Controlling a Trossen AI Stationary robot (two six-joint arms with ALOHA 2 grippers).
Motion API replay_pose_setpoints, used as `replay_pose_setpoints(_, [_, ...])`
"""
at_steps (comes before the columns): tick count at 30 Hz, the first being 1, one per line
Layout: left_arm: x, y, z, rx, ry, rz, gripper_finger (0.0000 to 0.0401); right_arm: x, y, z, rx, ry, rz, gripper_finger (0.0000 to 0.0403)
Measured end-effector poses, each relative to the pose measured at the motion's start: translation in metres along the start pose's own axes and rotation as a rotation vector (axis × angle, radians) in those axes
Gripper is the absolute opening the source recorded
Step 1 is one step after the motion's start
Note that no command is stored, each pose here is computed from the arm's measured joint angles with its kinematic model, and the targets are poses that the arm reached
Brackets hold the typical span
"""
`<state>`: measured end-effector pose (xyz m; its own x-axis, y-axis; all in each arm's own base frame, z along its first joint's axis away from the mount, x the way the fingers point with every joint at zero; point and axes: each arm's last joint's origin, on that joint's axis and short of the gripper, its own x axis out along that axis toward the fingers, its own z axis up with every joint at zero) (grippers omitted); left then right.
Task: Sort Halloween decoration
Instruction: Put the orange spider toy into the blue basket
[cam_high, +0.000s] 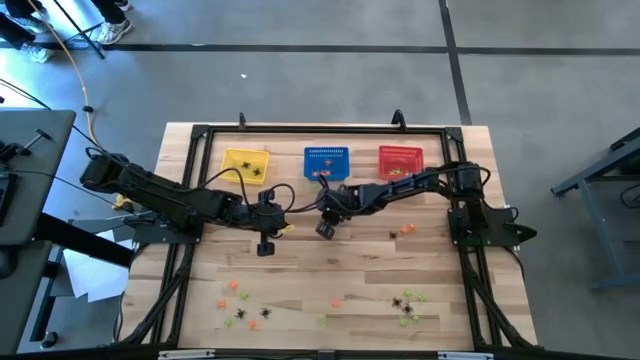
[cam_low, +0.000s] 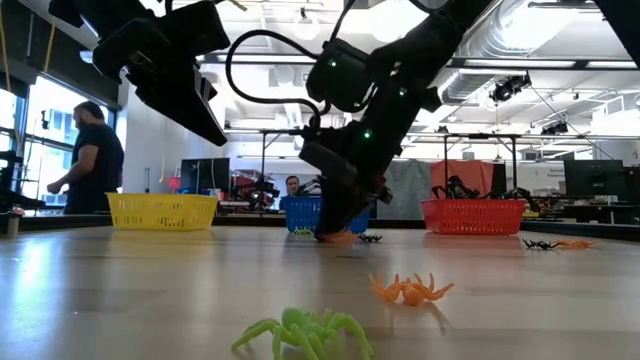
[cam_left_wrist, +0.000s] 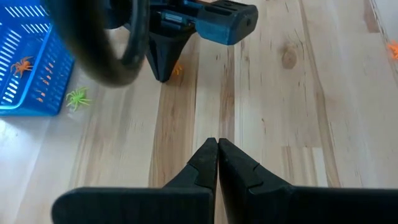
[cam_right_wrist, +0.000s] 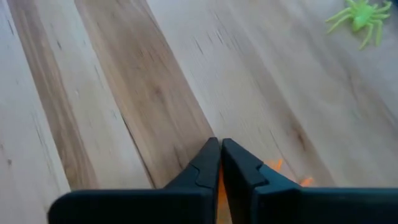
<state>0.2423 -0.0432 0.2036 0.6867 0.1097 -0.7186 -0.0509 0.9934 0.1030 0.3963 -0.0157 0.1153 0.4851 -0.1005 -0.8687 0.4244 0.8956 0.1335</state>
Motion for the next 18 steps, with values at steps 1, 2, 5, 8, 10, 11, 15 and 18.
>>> replay_pose_setpoints(1, [0.0, 0.0, 0.0, 0.0, 0.0, 0.0, 0.0, 0.0, 0.0, 0.0, 0.001, 0.004, 0.012, 0.0004])
replay_pose_setpoints(2, [0.0, 0.0, 0.0, 0.0, 0.0, 0.0, 0.0, -0.001, 0.0, 0.001, 0.002, 0.002, 0.02, 0.0003])
replay_pose_setpoints(5, [0.0, 0.0, 0.0, 0.0, 0.0, 0.0, 0.0, -0.003, 0.001, 0.002, 0.007, -0.004, 0.028, 0.0002])
replay_pose_setpoints(8, [0.0, 0.0, 0.0, 0.0, 0.0, 0.0, 0.0, -0.008, 0.001, 0.003, 0.004, -0.005, 0.035, 0.0001])
replay_pose_setpoints(10, [0.0, 0.0, 0.0, 0.0, 0.003, 0.0, 0.0, -0.014, 0.002, 0.003, 0.0, 0.009, 0.055, 0.0001])
replay_pose_setpoints(11, [0.0, 0.0, 0.0, 0.0, 0.003, 0.0, 0.0, -0.018, 0.002, 0.003, -0.001, 0.015, 0.064, 0.0001])
replay_pose_setpoints(15, [0.0, 0.0, -0.001, 0.002, 0.007, 0.001, 0.0, -0.041, 0.005, 0.013, 0.0, -0.048, 0.088, 0.0])
replay_pose_setpoints(18, [0.0, 0.0, -0.001, 0.008, 0.006, 0.0, 0.0, -0.056, 0.005, 0.019, -0.007, -0.098, 0.096, 0.0])
